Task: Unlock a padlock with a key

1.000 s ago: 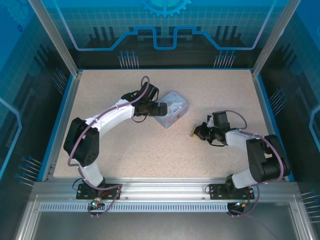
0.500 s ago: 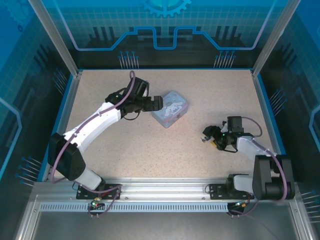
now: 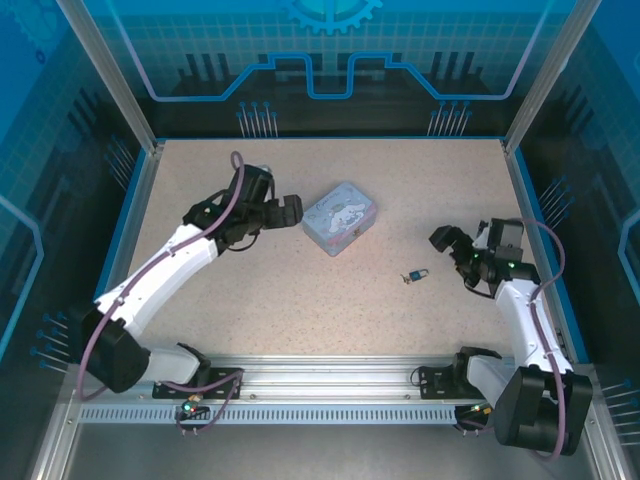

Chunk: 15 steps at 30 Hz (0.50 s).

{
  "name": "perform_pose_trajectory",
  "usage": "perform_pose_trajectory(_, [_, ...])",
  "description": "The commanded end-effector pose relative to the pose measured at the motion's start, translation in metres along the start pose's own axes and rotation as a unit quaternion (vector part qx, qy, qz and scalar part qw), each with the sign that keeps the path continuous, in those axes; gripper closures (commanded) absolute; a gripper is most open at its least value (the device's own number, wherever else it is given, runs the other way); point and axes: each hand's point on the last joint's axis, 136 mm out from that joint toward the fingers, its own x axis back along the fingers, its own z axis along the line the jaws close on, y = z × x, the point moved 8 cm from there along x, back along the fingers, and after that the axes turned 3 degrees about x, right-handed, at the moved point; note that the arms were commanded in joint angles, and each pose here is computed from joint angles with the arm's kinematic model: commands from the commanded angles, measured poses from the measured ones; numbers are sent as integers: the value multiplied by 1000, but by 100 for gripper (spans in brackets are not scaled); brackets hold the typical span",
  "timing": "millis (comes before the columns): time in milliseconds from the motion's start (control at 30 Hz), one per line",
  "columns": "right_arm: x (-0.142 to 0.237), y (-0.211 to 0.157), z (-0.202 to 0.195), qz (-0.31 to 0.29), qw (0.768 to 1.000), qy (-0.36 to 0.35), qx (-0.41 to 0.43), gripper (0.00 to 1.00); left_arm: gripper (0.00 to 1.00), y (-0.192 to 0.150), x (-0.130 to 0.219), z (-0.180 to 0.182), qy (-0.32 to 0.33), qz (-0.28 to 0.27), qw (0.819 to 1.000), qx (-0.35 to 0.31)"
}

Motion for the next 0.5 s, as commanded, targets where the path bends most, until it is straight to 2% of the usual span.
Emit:
perform_pose_trajectory(0, [11, 19, 8, -37, 998, -31, 31, 0, 1, 11, 11, 20, 47, -91, 994, -22])
perform_pose_trajectory(133, [11, 43, 13, -111, 986, -98, 76, 0, 1, 11, 17, 35, 59, -190, 976, -85])
perform_pose_trajectory(233, [4, 52, 14, -181, 963, -159, 124, 0, 1, 13, 23, 53, 99, -259, 955, -100])
perform_pose_trajectory(367, [-3, 59, 24, -212, 931, -214, 208, 0, 1, 14, 20, 92, 128, -288, 947, -65])
perform_pose_trajectory(467, [-12, 63, 27, -213, 922, -226, 232, 0, 1, 6, 4, 116, 145, -286, 945, -59])
